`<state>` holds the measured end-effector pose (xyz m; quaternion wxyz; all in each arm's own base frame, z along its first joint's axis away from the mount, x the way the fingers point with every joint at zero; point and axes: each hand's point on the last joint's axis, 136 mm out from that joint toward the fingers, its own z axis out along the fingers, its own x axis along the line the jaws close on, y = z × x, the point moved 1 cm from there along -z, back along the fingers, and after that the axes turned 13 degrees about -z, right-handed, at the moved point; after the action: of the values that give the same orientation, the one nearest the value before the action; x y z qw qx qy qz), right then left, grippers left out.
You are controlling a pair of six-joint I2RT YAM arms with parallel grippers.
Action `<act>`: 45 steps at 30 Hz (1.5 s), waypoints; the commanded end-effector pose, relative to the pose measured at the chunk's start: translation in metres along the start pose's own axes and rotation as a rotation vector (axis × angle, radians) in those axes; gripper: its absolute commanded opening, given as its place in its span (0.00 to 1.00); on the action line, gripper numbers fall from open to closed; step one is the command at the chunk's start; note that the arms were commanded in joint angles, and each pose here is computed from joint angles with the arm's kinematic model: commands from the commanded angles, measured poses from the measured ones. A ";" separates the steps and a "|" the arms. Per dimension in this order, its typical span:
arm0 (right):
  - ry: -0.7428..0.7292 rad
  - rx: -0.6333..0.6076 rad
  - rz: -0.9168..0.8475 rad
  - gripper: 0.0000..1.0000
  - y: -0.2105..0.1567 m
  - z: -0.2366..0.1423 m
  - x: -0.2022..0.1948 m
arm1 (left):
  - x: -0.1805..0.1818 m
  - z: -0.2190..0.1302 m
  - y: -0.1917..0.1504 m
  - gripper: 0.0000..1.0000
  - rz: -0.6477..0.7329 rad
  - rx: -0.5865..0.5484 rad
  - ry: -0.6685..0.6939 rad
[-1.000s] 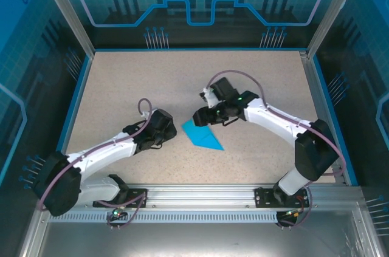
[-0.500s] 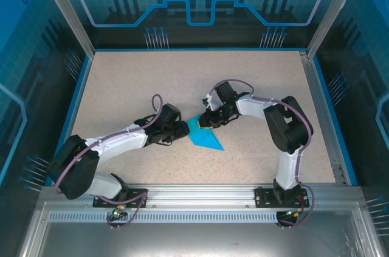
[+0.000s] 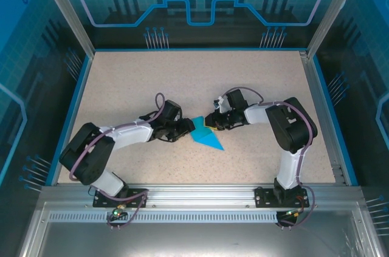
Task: Fold a paper plane with a square sheet of paper (pick it up from the middle)
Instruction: Fold the wing for the fifth time at the center of the table.
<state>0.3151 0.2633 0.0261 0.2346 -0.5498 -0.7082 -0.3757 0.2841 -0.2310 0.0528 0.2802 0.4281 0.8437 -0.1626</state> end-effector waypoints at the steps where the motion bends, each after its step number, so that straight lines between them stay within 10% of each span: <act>1: -0.095 0.031 0.139 0.25 -0.027 0.010 -0.035 | -0.025 0.003 0.001 0.55 -0.009 0.045 -0.072; 13: -0.102 0.050 0.145 0.27 -0.031 0.007 -0.037 | -0.027 0.024 0.007 0.51 -0.048 0.063 -0.066; 25: -0.121 -0.076 -0.017 0.43 0.007 -0.056 -0.001 | -0.031 0.025 0.017 0.11 -0.023 0.049 -0.045; 31: -0.221 -0.162 -0.275 0.45 -0.001 -0.098 0.024 | -0.035 0.022 0.018 0.09 -0.009 0.058 -0.034; 45: -0.498 -0.207 -1.262 0.50 -0.097 -0.060 0.068 | -0.033 0.023 0.016 0.09 -0.020 0.076 -0.016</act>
<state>0.1799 0.2419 0.0697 -0.1365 -0.1854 -0.8957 -0.3804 0.3191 -0.2543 0.0520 0.2741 0.4253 0.8409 -0.1924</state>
